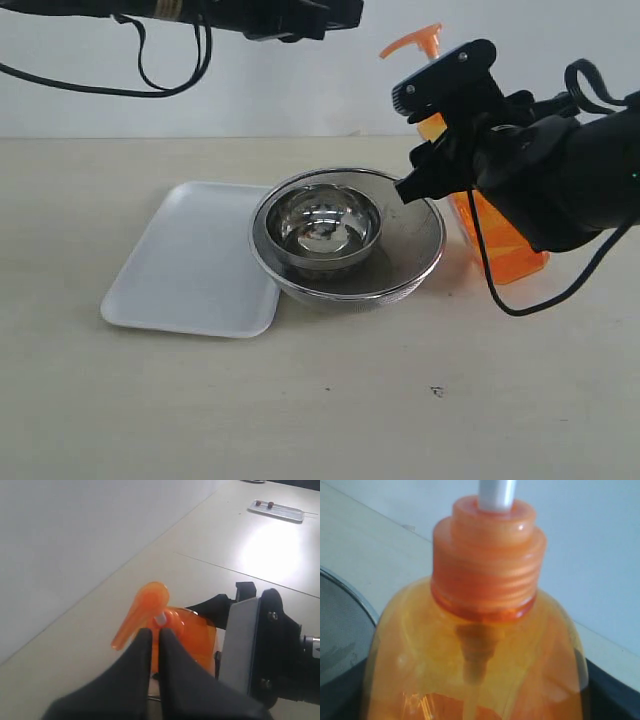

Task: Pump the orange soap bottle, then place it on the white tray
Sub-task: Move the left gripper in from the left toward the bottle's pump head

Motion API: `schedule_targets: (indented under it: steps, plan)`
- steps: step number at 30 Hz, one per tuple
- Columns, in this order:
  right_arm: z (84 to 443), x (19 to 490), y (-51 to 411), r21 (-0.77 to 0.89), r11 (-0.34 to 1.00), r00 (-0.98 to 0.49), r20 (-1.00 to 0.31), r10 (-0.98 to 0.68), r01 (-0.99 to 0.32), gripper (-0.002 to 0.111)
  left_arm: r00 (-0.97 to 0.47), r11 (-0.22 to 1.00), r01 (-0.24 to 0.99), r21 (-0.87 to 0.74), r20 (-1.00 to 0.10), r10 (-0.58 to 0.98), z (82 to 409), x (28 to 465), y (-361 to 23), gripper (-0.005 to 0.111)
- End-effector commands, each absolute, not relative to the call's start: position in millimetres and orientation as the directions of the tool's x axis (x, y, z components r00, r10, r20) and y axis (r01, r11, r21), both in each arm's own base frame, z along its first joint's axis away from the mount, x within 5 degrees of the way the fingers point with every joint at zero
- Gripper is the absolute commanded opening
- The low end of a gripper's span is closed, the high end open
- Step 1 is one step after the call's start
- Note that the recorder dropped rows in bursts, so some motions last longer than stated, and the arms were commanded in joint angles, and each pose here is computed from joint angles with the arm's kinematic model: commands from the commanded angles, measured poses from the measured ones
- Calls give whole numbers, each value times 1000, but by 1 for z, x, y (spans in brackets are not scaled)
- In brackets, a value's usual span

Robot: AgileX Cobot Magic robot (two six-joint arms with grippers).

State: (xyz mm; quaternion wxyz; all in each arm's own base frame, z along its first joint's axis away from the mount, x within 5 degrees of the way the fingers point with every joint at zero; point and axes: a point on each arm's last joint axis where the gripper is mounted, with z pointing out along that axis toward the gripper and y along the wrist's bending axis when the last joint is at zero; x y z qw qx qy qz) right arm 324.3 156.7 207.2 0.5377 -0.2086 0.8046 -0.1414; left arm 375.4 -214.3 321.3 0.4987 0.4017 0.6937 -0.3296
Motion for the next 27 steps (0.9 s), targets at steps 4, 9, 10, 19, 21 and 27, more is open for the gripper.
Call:
schedule_targets:
  steps: [4,9,10,19,21,27]
  plan:
    - [213,324,160,-445,870,-315,-812,-492,-211,0,-149,443,896,-36,-964,221,325,378,-239,5]
    - [213,324,160,-448,867,-315,-808,-498,-219,0,-107,477,879,1,-974,198,341,384,-239,5]
    - [213,324,160,-447,866,-316,-808,-498,-221,0,-98,477,879,7,-976,193,345,384,-239,5]
    - [212,324,162,-472,845,-311,-788,-532,-251,0,-25,473,879,54,-987,160,371,385,-240,5]
    - [210,323,163,-467,840,-313,-783,-538,-277,0,-16,451,890,62,-986,168,369,384,-241,5]
    - [209,322,164,-463,836,-323,-775,-543,-295,0,-54,371,928,32,-974,220,331,395,-251,5]
